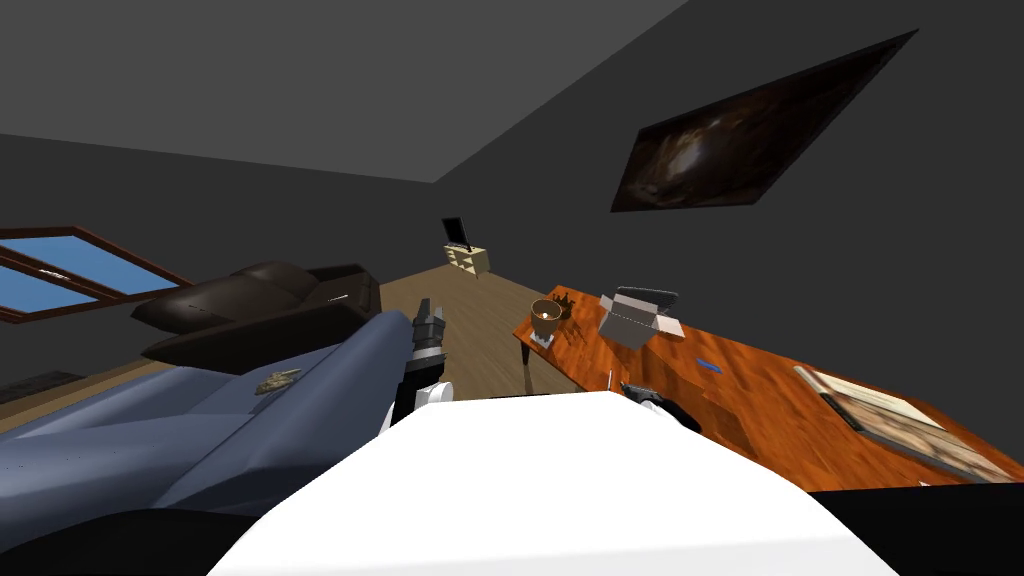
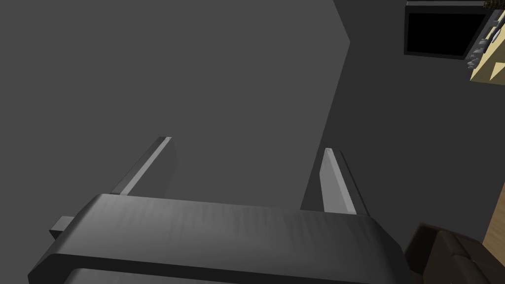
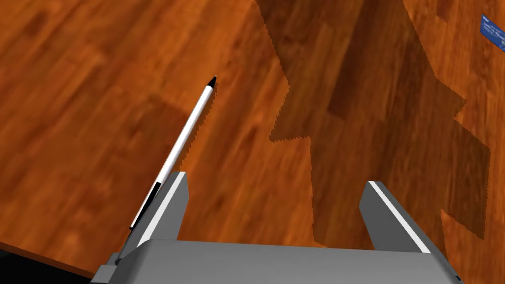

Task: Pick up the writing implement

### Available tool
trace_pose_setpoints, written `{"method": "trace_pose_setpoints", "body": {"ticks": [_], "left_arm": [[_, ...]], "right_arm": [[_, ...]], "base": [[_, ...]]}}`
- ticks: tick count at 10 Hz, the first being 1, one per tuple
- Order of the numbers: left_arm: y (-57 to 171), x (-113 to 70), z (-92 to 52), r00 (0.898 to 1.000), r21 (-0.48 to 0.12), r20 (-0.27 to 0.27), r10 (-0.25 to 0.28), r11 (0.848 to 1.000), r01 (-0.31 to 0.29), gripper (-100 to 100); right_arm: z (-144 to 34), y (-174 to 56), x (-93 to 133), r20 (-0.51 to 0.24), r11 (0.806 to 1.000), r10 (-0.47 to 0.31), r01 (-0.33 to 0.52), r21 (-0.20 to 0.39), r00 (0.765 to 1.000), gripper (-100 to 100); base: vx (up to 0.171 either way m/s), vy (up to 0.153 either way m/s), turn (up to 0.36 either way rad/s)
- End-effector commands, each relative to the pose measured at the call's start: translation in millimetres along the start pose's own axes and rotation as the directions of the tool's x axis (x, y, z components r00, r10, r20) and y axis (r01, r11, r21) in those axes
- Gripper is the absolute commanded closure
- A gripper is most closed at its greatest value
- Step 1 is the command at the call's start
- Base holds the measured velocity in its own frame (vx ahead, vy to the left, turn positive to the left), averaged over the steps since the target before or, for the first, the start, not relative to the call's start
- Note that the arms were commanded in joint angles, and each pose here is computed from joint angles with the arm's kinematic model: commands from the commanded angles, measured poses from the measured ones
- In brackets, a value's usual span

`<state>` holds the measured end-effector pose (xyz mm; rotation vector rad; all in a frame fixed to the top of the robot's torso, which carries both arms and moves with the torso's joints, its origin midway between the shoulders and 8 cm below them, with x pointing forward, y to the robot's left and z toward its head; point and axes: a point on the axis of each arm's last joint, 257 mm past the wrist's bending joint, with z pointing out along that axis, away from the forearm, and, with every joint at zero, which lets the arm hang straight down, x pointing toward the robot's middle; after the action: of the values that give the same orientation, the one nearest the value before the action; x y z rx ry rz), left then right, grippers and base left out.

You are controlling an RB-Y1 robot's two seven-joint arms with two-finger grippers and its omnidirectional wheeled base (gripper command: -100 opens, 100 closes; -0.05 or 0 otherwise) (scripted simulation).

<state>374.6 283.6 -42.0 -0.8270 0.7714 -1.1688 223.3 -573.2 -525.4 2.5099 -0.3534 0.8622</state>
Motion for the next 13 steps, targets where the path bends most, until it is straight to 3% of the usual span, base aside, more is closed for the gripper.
{"method": "trace_pose_setpoints", "body": {"ticks": [1,2,5,7,8,9,10,13], "left_arm": [[0.0,0.0,0.0,1.0,0.0,0.0,0.0,1.0,0.0,0],[0.0,0.0,0.0,1.0,0.0,0.0,0.0,1.0,0.0,0],[0.0,0.0,0.0,1.0,0.0,0.0,0.0,1.0,0.0,0],[0.0,0.0,0.0,1.0,0.0,0.0,0.0,1.0,0.0,0],[0.0,0.0,0.0,1.0,0.0,0.0,0.0,1.0,0.0,0],[0.0,0.0,0.0,1.0,0.0,0.0,0.0,1.0,0.0,0],[0.0,0.0,0.0,1.0,0.0,0.0,0.0,1.0,0.0,0],[0.0,0.0,0.0,1.0,0.0,0.0,0.0,1.0,0.0,0]], "right_arm": [[2.4,-1.2,-5.4,0.013,1.0,0.01,-0.01,0.003,1.0,-100],[3.9,-0.3,-25.0,0.068,0.997,0.075,-0.076,0.01,0.995,-100],[3.7,-2.2,-52.8,0.138,0.99,0.139,-0.142,0.014,0.981,-100],[1.3,-5.0,-87.7,0.236,0.965,0.252,-0.261,0.007,0.939,-100],[0.5,-6.4,-93.0,0.246,0.965,0.253,-0.263,0.006,0.936,-100],[-2.3,-9.2,-110.0,0.293,0.948,0.304,-0.317,-0.002,0.907,-100],[-2.3,-9.2,-110.0,0.293,0.948,0.304,-0.317,-0.002,0.907,-100],[-12.1,-18.9,-149.1,0.4,0.893,0.425,-0.449,-0.037,0.812,-100]], "base": [[0.012,0.004,0.004],[0.026,0.014,0.112],[0.035,0.008,0.076],[0.05,0.01,0.123],[0.044,0.006,0.052],[0.038,0.009,0.091],[0.025,0.004,0.043],[0.039,0.006,0.104]]}}
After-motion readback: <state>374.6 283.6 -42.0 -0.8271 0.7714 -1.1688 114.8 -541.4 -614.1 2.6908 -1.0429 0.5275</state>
